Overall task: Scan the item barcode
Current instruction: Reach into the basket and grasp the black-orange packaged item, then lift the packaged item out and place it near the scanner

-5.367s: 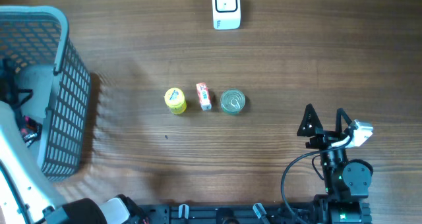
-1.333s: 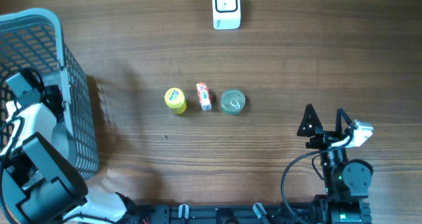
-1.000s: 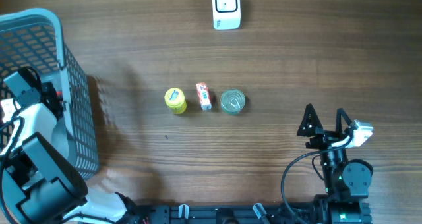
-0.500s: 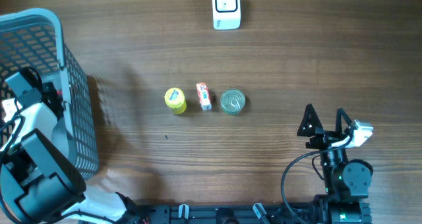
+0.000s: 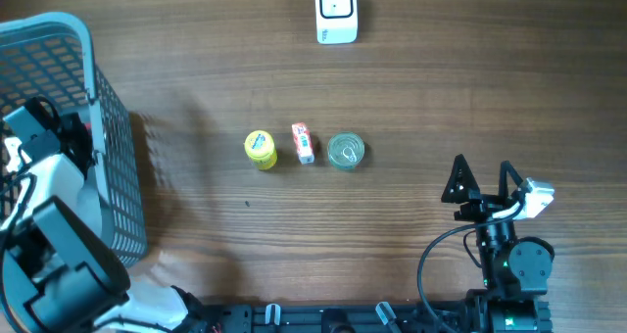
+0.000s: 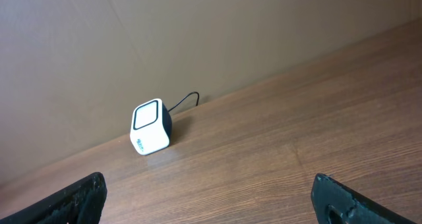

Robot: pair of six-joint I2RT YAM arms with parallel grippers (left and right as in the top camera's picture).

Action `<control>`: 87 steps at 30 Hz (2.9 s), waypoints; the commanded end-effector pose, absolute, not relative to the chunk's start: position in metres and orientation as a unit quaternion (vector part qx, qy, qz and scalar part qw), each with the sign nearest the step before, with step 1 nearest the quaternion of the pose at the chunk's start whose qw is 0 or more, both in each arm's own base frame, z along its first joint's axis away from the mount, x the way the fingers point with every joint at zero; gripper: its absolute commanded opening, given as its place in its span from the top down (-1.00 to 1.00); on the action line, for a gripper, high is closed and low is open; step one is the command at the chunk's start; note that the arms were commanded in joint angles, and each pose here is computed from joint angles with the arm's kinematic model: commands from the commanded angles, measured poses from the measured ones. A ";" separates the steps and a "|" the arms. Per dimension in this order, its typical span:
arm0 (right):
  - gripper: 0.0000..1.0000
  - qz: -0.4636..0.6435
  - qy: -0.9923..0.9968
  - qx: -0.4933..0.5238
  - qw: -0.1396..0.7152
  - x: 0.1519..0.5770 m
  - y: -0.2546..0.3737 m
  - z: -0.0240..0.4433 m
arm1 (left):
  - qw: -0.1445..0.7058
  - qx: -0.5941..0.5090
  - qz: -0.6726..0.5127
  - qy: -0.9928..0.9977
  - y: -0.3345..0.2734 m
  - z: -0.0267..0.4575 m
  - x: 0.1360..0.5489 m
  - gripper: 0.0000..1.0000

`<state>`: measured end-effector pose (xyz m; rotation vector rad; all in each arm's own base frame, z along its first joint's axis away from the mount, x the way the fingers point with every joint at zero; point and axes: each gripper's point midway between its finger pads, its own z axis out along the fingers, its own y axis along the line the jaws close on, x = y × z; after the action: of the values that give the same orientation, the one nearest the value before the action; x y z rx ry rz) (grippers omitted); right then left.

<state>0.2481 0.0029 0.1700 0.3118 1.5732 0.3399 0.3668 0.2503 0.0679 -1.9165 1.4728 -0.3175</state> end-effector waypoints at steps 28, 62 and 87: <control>-1.00 0.150 0.702 0.128 0.685 0.248 0.005 0.171 | 0.438 -0.451 -0.539 0.561 0.046 0.405 0.368 0.92; -1.00 0.150 0.702 0.128 0.685 0.248 0.005 0.171 | 0.192 -0.274 -0.613 0.716 -0.206 0.256 0.453 0.03; -1.00 0.150 0.702 0.128 0.685 0.248 0.005 0.171 | 0.486 0.019 -0.101 0.868 -0.200 0.334 0.466 -1.00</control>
<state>0.2482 0.0029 0.1697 0.3120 1.5744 0.3398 0.4689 -0.1661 0.3459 0.1844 2.0368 0.1348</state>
